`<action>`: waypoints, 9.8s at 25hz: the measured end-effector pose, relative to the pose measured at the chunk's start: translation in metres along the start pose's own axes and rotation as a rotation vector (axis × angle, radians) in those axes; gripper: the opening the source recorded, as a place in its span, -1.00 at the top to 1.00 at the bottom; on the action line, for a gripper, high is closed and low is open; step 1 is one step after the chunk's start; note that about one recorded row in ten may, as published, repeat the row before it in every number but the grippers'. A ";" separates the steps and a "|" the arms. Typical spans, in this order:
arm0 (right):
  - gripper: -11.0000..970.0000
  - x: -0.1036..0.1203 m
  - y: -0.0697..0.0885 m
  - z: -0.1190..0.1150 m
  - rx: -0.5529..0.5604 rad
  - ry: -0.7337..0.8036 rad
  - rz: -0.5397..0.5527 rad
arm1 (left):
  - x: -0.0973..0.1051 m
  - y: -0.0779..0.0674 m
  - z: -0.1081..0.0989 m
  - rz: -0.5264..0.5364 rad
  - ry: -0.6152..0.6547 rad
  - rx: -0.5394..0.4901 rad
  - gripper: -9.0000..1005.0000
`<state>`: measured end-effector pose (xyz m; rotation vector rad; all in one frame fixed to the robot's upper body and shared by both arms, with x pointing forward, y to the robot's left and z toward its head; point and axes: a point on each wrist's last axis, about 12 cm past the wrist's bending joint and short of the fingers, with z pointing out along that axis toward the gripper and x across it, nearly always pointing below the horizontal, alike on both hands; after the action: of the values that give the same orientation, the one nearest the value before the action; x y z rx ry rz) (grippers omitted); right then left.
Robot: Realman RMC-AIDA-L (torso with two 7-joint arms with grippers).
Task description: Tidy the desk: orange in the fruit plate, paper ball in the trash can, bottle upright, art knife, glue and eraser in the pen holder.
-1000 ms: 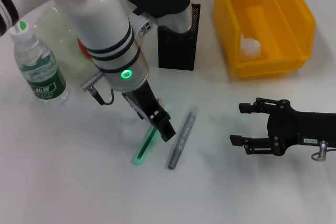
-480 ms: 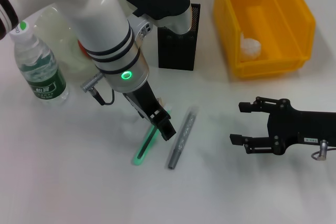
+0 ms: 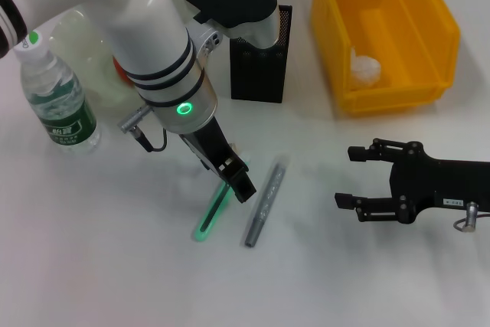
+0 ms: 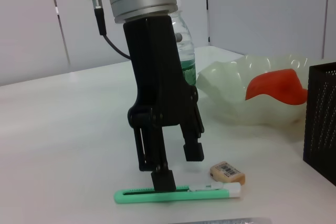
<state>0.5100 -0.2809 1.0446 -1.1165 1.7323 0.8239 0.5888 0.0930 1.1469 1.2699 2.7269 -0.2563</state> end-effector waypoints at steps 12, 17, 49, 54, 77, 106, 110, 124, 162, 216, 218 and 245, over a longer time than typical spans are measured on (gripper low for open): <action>-0.69 0.000 0.000 0.000 0.000 -0.002 -0.001 | -0.001 0.000 0.000 0.022 -0.006 -0.002 -0.59; -0.69 -0.001 0.000 0.000 -0.001 -0.003 -0.003 | 0.000 -0.003 0.002 0.038 0.006 -0.004 -0.59; -0.69 0.001 0.001 -0.002 -0.001 -0.003 -0.004 | 0.004 -0.005 0.019 0.064 0.015 -0.045 -0.03; -0.69 0.001 0.001 -0.002 -0.001 -0.003 -0.004 | 0.005 -0.006 0.021 0.069 0.014 -0.048 0.05; -0.69 0.000 0.002 -0.002 -0.013 -0.010 -0.004 | 0.006 -0.008 0.023 0.095 0.016 -0.059 0.19; -0.69 -0.001 0.003 -0.002 -0.021 -0.017 0.002 | 0.007 -0.011 0.025 0.112 0.041 -0.069 0.59; -0.69 -0.001 0.004 -0.002 -0.022 -0.017 0.004 | 0.007 -0.011 0.026 0.110 0.045 -0.070 0.60; -0.69 -0.001 0.005 -0.005 -0.018 -0.034 0.011 | 0.007 -0.012 0.023 0.113 0.031 -0.065 0.62; -0.69 0.001 0.004 -0.008 0.002 -0.037 0.048 | 0.093 0.037 -0.003 0.171 -1.196 0.604 0.55; -0.69 0.012 0.008 -0.011 0.258 -0.262 0.004 | 0.064 0.030 0.073 -0.124 -1.463 -0.144 0.45; -0.69 0.013 0.009 -0.011 0.262 -0.269 0.002 | 0.064 0.031 0.073 -0.129 -1.459 -0.146 0.44; -0.69 0.013 0.010 -0.010 0.253 -0.267 0.007 | 0.048 0.037 0.073 -0.171 -1.396 -0.161 0.25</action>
<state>0.4948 -0.2898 1.0368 -0.7934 1.5658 0.7005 0.5895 0.1375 1.0630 0.4305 1.5569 -0.6177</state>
